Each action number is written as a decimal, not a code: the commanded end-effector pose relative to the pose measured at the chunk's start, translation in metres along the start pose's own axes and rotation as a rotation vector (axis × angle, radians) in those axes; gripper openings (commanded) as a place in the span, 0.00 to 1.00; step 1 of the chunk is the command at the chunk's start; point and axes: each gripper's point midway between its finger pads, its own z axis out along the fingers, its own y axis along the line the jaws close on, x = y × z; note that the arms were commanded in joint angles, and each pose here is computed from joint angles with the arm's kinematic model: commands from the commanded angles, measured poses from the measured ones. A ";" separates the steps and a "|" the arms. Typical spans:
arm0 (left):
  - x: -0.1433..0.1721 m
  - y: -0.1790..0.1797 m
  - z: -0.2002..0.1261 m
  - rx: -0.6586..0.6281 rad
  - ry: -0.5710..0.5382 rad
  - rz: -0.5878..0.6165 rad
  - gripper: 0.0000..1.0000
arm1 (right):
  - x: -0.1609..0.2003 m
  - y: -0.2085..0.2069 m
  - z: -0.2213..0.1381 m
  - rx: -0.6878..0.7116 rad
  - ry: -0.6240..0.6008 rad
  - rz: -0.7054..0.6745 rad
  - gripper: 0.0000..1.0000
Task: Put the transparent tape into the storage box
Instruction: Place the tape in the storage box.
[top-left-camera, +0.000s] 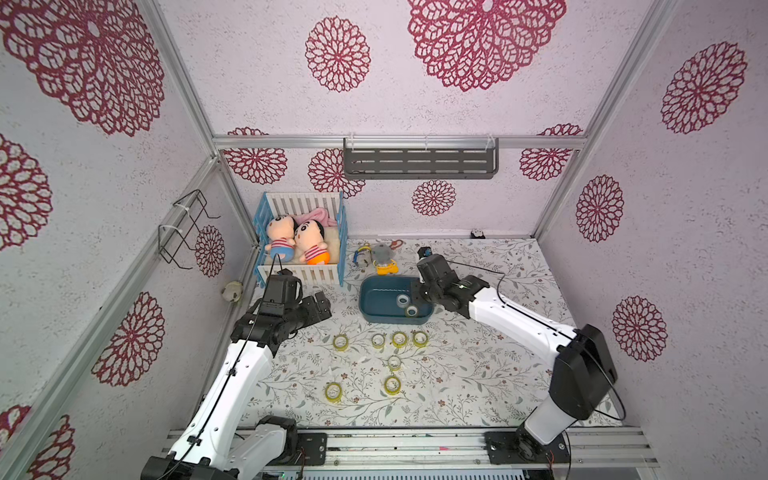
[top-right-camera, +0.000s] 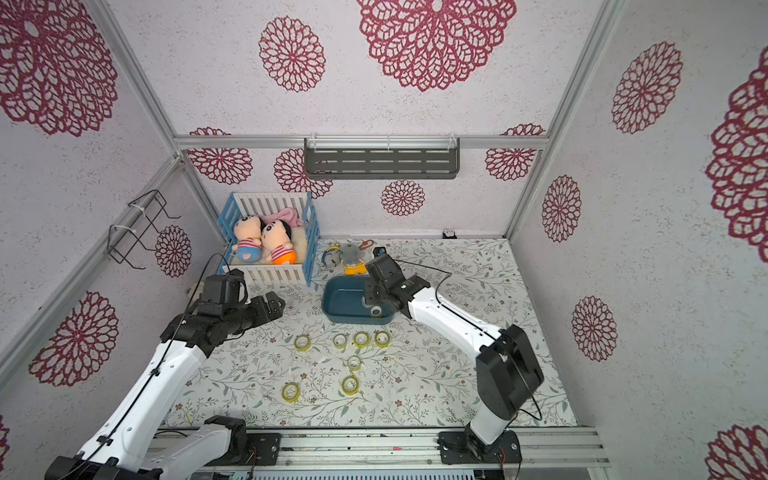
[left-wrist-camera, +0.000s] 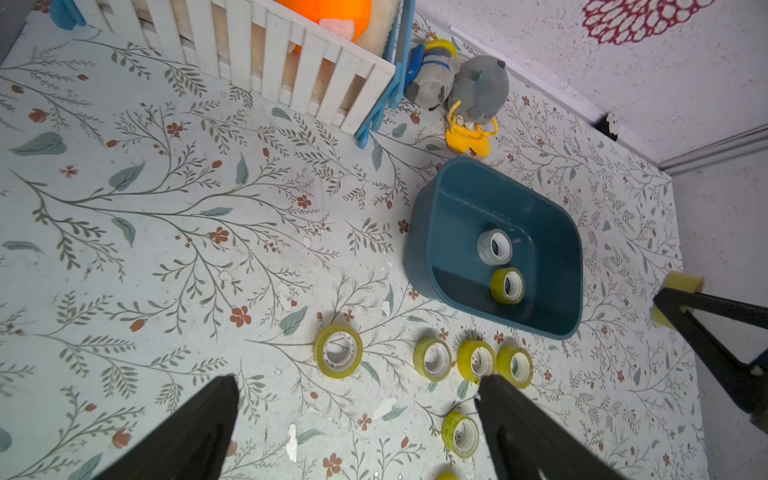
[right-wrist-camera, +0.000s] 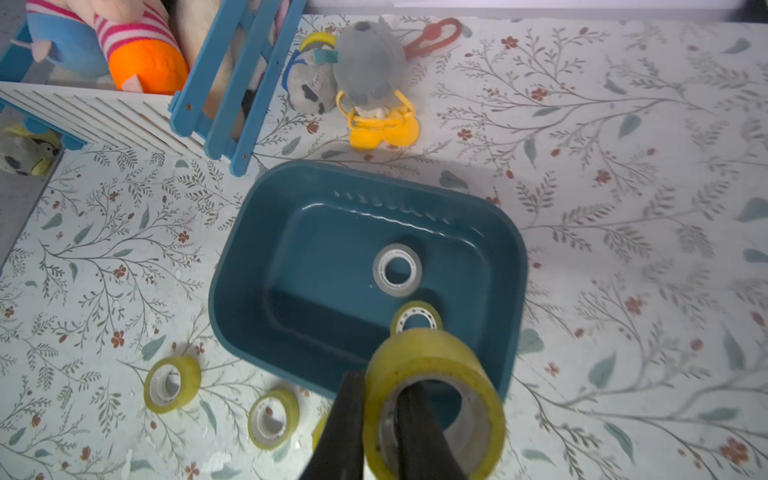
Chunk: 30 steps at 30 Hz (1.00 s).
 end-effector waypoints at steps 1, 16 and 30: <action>-0.004 -0.001 0.005 0.058 0.020 0.011 0.97 | 0.003 0.025 0.028 -0.051 0.065 -0.046 0.00; -0.003 0.009 0.001 0.018 0.008 0.050 0.97 | 0.033 0.091 0.135 -0.052 0.216 -0.118 0.00; 0.000 0.004 -0.001 0.059 -0.003 0.049 0.97 | -0.014 0.090 0.077 -0.028 0.091 -0.104 0.69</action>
